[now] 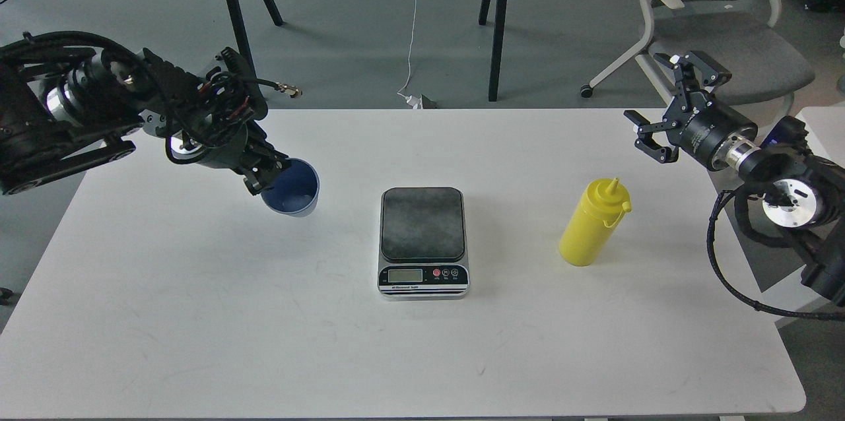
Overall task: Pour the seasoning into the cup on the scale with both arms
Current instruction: 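Lift the blue cup with the left gripper and carry it over the scale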
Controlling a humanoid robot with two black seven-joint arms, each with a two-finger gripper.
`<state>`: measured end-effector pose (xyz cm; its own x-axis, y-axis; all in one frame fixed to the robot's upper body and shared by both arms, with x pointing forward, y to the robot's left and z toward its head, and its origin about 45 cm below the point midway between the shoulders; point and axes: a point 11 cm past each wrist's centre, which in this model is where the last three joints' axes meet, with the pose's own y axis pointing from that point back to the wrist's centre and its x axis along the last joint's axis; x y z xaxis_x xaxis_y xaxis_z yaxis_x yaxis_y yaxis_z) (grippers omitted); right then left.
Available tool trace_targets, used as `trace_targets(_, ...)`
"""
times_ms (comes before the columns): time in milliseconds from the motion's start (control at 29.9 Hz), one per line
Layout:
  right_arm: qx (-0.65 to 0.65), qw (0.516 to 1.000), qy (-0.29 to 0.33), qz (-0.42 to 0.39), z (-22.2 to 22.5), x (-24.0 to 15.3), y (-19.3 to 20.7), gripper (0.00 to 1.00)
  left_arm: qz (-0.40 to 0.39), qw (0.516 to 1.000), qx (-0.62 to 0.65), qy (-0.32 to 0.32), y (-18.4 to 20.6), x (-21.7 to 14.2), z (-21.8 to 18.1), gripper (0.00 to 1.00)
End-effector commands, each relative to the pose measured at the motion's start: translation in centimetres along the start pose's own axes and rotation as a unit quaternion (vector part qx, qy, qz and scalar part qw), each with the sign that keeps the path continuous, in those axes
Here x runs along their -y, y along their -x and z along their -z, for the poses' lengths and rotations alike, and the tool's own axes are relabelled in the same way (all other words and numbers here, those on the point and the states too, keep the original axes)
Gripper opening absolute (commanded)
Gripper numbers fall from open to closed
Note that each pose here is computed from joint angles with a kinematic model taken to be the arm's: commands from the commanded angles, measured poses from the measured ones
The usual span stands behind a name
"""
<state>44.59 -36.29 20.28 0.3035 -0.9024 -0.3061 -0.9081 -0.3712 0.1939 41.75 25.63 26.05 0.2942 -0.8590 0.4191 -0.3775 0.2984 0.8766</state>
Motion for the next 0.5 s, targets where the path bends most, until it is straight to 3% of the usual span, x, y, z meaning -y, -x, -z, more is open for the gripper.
trace_targets(0, 0.000, 1.000, 0.001, 0.002, -0.1, 0.1, 0.1, 0.99, -0.002, 1.000, 0.018, 0.008, -1.8, 0.0, -0.7, 0.01)
trace_targets(468, 0.001, 1.000, 0.006, 0.000, -0.6, -0.1, 0.0, 0.99, -0.013, 0.996, 0.089, 0.019, -8.9, 0.0, -2.9, 0.01)
